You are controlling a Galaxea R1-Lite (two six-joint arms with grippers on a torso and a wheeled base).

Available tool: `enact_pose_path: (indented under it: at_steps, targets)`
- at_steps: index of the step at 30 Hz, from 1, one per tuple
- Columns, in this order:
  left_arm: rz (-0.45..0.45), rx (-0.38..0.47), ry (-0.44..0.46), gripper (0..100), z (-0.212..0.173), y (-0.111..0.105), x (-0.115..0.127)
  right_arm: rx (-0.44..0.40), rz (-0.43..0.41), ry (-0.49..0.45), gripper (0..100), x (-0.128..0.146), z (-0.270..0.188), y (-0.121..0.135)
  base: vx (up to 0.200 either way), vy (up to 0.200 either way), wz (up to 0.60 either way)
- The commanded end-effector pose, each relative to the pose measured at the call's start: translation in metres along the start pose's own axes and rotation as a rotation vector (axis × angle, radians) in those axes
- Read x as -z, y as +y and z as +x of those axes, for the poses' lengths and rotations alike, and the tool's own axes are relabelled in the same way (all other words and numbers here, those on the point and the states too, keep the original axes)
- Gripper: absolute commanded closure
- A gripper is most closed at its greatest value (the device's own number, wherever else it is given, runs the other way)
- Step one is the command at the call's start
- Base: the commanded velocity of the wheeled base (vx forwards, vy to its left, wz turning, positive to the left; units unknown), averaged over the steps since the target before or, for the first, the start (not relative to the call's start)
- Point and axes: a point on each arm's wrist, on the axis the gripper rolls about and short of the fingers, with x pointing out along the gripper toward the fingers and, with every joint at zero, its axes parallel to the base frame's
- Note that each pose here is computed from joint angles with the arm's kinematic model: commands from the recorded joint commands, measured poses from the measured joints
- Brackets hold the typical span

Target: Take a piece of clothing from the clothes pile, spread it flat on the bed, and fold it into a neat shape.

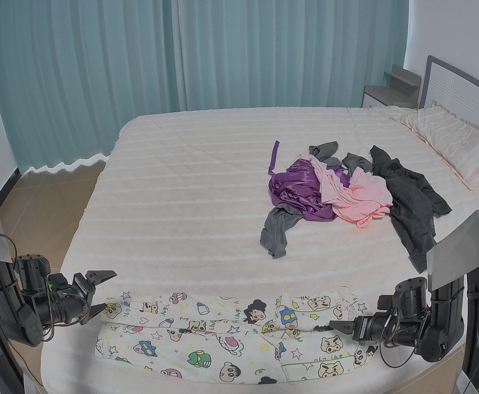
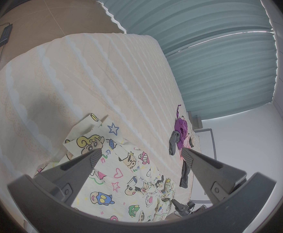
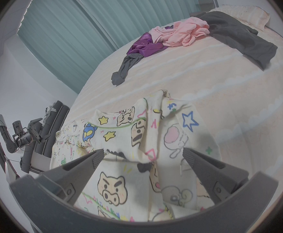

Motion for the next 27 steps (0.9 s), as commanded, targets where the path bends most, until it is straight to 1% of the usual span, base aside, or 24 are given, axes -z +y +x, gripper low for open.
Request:
enact_pose_path:
  at_steps: [1, 4, 9, 10, 15, 18, 20, 24, 27]
  targets:
    - [-0.002, 0.001, -0.001, 0, 0.000, 0.000, 0.000, -0.011, -0.004, -0.019, 0, -0.002, 0.019, -0.002, 0.000, 0.000, 0.00]
    - [0.000, 0.001, -0.001, 0, 0.000, 0.000, 0.000, -0.024, 0.003, -0.048, 0, -0.007, 0.028, -0.001, 0.000, 0.000, 0.00]
    - [-0.002, 0.001, -0.001, 0, 0.000, 0.000, 0.000, -0.030, 0.001, -0.055, 0, -0.008, 0.040, -0.002, 0.000, 0.000, 0.00]
    - [0.000, 0.001, -0.001, 0, 0.000, 0.000, 0.000, -0.033, 0.000, -0.060, 100, -0.009, 0.043, -0.002, 0.000, 0.000, 0.00]
    - [-0.002, 0.001, -0.001, 0, 0.000, 0.000, 0.000, -0.027, 0.014, -0.063, 100, -0.010, 0.042, -0.004, 0.000, 0.000, 0.00]
    - [0.000, 0.001, -0.001, 0, 0.000, 0.000, 0.000, -0.024, 0.082, -0.081, 100, -0.015, 0.036, -0.006, 0.000, 0.000, 0.00]
    - [0.000, 0.001, -0.001, 0, 0.000, 0.000, 0.000, -0.017, 0.108, -0.067, 100, -0.012, 0.032, -0.006, 0.000, 0.000, 0.00]
    - [-0.001, 0.000, 0.000, 0, 0.000, 0.000, 0.000, -0.009, 0.111, -0.029, 100, -0.004, 0.024, -0.005, 0.000, 0.000, 0.00]
    - [-0.001, 0.000, 0.000, 0, 0.000, 0.000, 0.000, -0.012, 0.109, -0.038, 100, -0.006, 0.019, -0.003, 0.000, 0.000, 0.00]
